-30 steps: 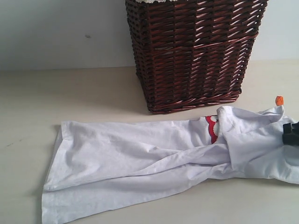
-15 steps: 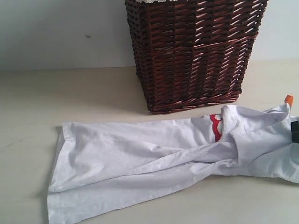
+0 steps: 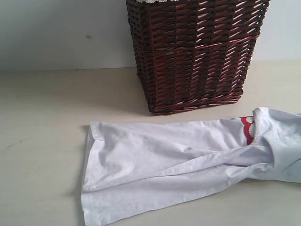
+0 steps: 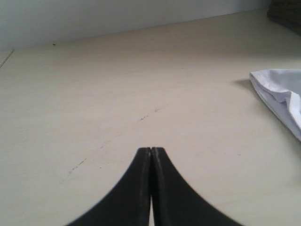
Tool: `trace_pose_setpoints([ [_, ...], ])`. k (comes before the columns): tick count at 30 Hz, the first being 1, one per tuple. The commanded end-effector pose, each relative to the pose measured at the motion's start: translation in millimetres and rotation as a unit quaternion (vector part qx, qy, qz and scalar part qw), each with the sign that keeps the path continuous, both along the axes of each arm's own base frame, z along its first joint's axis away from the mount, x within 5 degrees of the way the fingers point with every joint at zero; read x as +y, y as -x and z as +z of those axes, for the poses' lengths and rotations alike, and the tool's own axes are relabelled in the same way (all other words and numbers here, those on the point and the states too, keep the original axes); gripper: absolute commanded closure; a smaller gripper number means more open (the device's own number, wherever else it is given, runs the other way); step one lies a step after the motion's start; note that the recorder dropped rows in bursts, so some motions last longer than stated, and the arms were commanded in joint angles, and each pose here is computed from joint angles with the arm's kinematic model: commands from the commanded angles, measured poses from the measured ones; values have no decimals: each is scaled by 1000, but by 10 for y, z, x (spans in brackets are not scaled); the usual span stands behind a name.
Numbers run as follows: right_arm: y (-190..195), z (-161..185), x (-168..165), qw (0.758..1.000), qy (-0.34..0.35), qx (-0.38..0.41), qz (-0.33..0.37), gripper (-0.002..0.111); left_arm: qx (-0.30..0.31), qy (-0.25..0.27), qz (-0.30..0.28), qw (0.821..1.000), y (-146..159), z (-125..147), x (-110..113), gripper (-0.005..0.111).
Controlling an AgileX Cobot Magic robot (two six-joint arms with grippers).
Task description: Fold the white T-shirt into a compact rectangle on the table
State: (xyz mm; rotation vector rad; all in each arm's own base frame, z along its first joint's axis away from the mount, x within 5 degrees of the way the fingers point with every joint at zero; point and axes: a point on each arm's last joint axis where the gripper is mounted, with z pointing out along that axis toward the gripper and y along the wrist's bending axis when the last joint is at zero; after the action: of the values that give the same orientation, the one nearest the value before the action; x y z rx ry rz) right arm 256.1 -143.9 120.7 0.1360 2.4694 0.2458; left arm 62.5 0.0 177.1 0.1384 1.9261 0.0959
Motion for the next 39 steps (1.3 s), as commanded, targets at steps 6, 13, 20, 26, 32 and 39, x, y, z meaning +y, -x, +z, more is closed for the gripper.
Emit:
trace_pose_setpoints([
  [6,102,379,-19,995,-8,-88,52,108,-4,3,1,1000,2,8,-1,107],
  [13,195,980,303,970,-85,-192,122,108,-4,3,1,1000,2,8,-1,107],
  [20,133,1145,659,958,-107,-200,175,108,-4,3,1,1000,2,8,-1,107],
  [26,8,1083,954,954,-102,-180,218,108,-4,3,1,1000,2,8,-1,107],
  [32,-62,961,669,985,-16,-143,95,108,-4,3,1,1000,2,8,-1,107],
  [39,119,841,68,991,54,-121,-6,108,-4,3,1,1000,2,8,-1,107],
])
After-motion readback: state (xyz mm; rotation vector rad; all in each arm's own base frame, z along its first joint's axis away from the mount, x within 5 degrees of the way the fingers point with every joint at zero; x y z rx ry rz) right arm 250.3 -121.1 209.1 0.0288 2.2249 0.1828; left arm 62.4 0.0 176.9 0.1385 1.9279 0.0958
